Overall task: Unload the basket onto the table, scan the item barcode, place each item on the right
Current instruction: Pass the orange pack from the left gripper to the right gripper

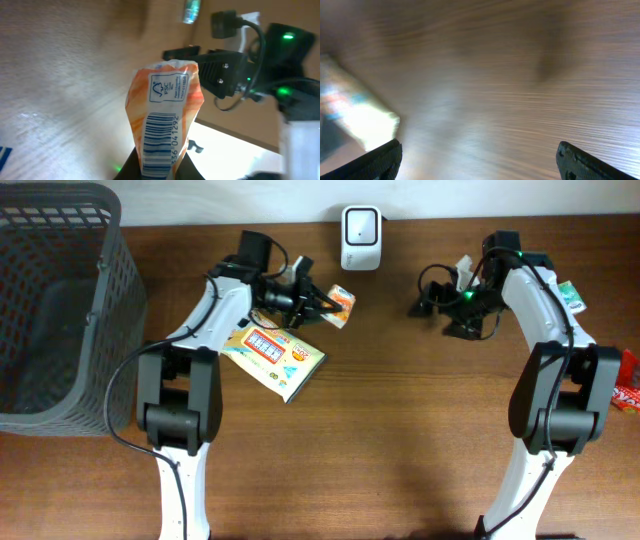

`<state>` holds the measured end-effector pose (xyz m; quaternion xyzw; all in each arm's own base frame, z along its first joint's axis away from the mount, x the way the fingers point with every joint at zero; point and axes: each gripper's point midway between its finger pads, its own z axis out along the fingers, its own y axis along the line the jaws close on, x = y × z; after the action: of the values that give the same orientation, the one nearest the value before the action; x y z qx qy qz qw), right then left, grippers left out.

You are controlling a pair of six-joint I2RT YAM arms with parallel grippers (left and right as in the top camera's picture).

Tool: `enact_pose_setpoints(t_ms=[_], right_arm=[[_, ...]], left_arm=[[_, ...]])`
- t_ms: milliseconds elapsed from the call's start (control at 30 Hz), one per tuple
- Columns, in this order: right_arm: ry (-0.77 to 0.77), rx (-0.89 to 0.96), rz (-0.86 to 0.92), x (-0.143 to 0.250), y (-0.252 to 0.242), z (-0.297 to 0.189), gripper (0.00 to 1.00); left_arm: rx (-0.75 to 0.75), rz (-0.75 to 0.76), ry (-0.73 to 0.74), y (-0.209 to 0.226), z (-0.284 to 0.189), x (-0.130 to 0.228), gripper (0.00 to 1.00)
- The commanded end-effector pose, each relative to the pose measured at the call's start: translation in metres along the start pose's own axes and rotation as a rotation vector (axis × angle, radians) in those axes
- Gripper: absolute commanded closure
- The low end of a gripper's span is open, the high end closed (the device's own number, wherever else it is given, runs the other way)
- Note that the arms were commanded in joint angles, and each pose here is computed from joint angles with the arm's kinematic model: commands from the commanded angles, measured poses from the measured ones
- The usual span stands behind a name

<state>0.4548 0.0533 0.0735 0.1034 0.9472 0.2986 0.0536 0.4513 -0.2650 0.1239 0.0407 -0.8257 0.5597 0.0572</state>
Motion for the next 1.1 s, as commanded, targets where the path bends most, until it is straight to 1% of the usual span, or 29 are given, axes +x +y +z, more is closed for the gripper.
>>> enact_pose_setpoints(t_ms=[0,100,133,267,333,467,567,600,667,767,800,833,967,1033,1067], right_arm=[[0.038,-0.367,-0.047,0.007,0.073,-0.011,0.02],[0.065,-0.536,-0.103,0.013,0.113,-0.015,0.01],[0.082,-0.568,-0.082,0.014,0.123,-0.014,0.02],[0.14,-0.589,0.073,0.013,0.15,-0.005,0.01],[0.16,-0.602,0.109,0.013,0.169,0.002,0.01],[0.196,-0.647,0.096,0.02,0.2,0.008,0.01],[0.207,-0.648,0.092,0.024,0.206,0.011,0.01],[0.211,-0.647,0.103,0.024,0.206,0.011,0.04],[0.211,-0.647,0.108,0.024,0.206,0.011,0.25],[0.207,-0.647,0.111,0.022,0.204,0.01,0.37],[0.205,-0.647,0.111,0.021,0.204,0.009,0.43],[0.203,-0.646,0.112,0.021,0.203,0.009,0.46],[0.197,-0.639,0.113,0.02,0.202,0.01,0.51],[0.197,-0.639,0.113,0.02,0.202,0.01,0.56],[0.197,-0.639,0.113,0.02,0.202,0.01,0.57]], left_arm=[[0.18,0.009,0.076,-0.035,-0.02,0.009,0.93],[0.251,0.036,0.109,-0.047,-0.027,0.013,0.94],[0.267,0.042,0.118,-0.05,-0.028,0.014,0.94],[0.275,0.03,0.126,-0.051,-0.029,0.015,0.93],[0.274,0.012,0.128,-0.052,-0.029,0.014,0.93],[0.273,0.028,0.121,-0.052,-0.029,0.013,0.93],[0.274,0.037,0.119,-0.052,-0.029,0.012,0.93],[0.274,0.037,0.119,-0.052,-0.029,0.012,0.93],[0.271,0.037,0.116,-0.052,-0.029,0.011,0.94],[0.249,0.038,0.091,-0.048,-0.03,0.006,0.94],[0.242,0.036,0.079,-0.045,-0.033,0.004,0.93],[0.241,0.035,0.074,-0.045,-0.034,0.003,0.93],[0.242,0.033,0.067,-0.044,-0.037,0.001,0.94],[0.236,0.032,0.062,-0.043,-0.037,0.0,0.93],[0.234,0.032,0.06,-0.042,-0.037,0.0,0.93]])
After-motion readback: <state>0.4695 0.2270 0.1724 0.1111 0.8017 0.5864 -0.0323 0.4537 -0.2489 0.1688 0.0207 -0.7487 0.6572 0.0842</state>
